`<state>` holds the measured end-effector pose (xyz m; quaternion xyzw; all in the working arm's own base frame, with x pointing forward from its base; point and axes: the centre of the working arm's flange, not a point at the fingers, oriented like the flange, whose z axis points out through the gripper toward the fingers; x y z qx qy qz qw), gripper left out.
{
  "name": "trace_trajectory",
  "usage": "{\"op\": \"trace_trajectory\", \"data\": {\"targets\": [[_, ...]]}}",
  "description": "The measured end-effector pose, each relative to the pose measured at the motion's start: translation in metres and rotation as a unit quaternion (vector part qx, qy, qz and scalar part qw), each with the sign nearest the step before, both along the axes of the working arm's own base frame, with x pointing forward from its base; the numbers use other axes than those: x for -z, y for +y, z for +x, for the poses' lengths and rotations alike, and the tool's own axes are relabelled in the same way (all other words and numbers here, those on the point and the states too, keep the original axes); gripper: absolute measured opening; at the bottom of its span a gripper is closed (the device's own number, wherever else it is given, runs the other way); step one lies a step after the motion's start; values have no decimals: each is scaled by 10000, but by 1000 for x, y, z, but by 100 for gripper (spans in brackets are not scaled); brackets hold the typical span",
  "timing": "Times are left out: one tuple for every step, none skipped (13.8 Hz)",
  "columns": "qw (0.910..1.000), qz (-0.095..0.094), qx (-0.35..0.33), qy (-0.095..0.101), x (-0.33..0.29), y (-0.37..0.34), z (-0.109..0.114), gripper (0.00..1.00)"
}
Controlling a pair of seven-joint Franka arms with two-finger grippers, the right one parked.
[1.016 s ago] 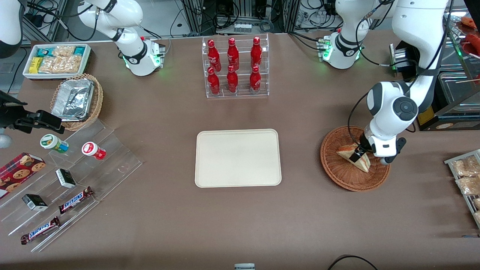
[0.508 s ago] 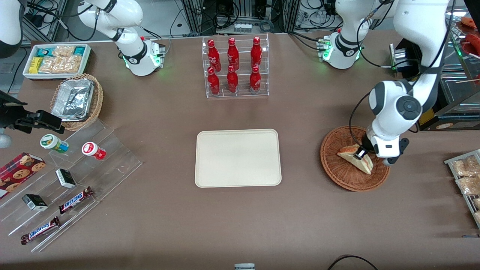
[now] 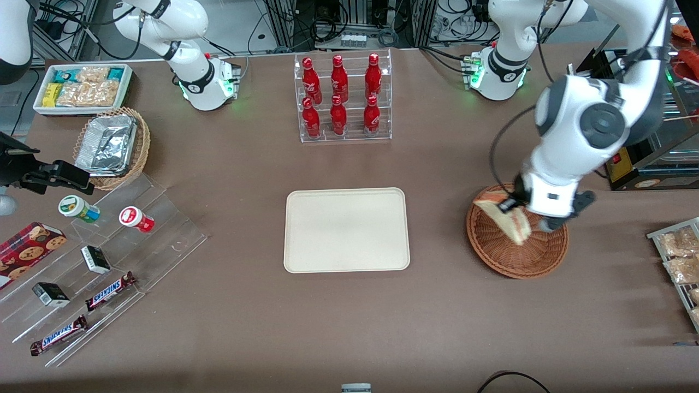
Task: Place sandwich from basket to tray
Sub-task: 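Lift the sandwich and carry it with the left gripper over the tray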
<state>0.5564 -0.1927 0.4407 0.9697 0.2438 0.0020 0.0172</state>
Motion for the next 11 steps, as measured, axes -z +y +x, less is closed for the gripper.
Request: {"op": "trace_trajectory", "data": {"targets": [[9997,-40,222,-14,-2,-26,-6,16],[9989,-39,457,0,1,-49,-11,16],[9976,11,690,21,8,-72,-17,16],[9965,69,838,31,16,-94,-21,16],[9957,103,922,35,24,-115,-22,16],[9948,106,1012,26,30,-136,-22,16],[9935,98,1137,-1,37,-158,-21,16],[9918,104,1270,-33,45,-183,-21,16],[9902,149,1384,-67,56,-210,-24,16],[9890,221,1462,-99,71,-236,-29,16],[9876,298,1535,-127,87,-259,-35,16]]}}
